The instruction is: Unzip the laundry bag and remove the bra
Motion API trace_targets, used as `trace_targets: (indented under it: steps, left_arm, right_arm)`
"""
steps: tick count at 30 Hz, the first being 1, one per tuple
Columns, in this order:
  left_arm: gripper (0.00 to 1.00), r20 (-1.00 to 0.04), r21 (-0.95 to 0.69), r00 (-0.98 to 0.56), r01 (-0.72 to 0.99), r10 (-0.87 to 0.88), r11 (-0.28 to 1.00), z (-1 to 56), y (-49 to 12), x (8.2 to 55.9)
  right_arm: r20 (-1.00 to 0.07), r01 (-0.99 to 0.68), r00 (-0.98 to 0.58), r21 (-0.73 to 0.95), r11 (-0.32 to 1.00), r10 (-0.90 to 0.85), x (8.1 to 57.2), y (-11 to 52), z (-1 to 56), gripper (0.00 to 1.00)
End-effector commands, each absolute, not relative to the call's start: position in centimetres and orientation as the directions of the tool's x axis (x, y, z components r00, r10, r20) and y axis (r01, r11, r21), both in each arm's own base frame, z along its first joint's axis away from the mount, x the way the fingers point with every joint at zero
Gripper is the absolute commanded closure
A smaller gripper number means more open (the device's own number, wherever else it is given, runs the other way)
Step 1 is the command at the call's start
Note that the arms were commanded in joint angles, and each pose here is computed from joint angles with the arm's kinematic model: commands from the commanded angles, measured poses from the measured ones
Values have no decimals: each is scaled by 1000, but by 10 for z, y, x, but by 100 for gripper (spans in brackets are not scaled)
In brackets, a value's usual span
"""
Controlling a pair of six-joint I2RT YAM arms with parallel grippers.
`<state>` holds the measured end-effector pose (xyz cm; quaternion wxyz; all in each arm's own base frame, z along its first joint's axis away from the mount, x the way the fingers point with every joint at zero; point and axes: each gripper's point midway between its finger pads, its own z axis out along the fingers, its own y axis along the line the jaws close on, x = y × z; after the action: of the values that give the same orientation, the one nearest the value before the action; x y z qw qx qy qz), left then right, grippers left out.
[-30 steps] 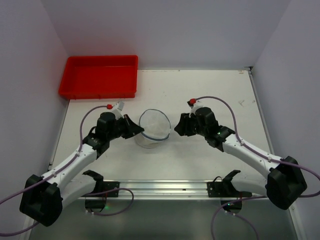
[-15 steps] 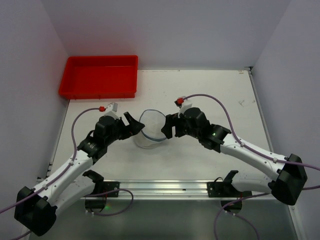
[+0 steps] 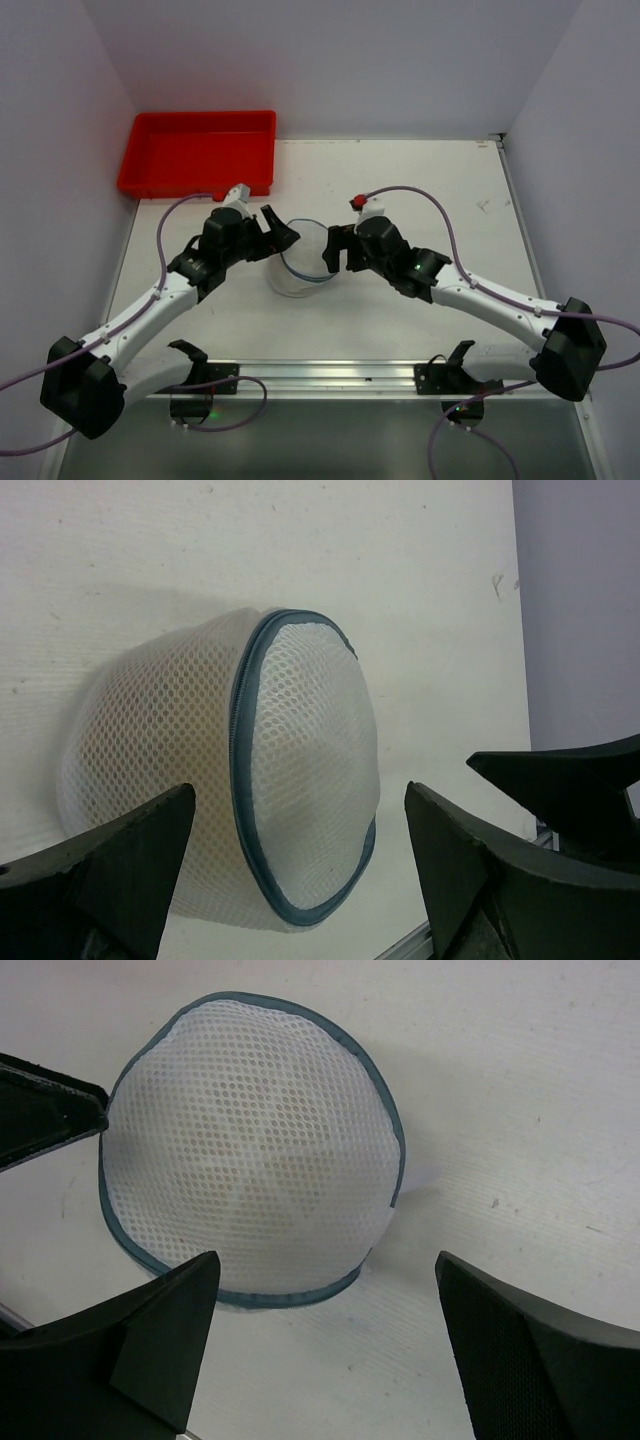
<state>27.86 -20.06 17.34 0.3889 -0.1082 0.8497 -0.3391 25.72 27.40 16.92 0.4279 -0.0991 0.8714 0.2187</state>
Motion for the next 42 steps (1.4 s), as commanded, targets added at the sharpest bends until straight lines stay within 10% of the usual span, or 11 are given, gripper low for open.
trace_targets:
  steps: [1, 42]
  left_arm:
    - [11, -613, -679, -664, 165, -429, 715, 198, -217, 290]
    - [10, -676, -663, -702, 447, -223, 601, 266, -370, 300]
  right_arm:
    - [-816, -313, -571, 316, 895, 89, 261, 262, 182, 9]
    - [-853, -130, -399, 416, 900, 337, 231, 165, 176, 1]
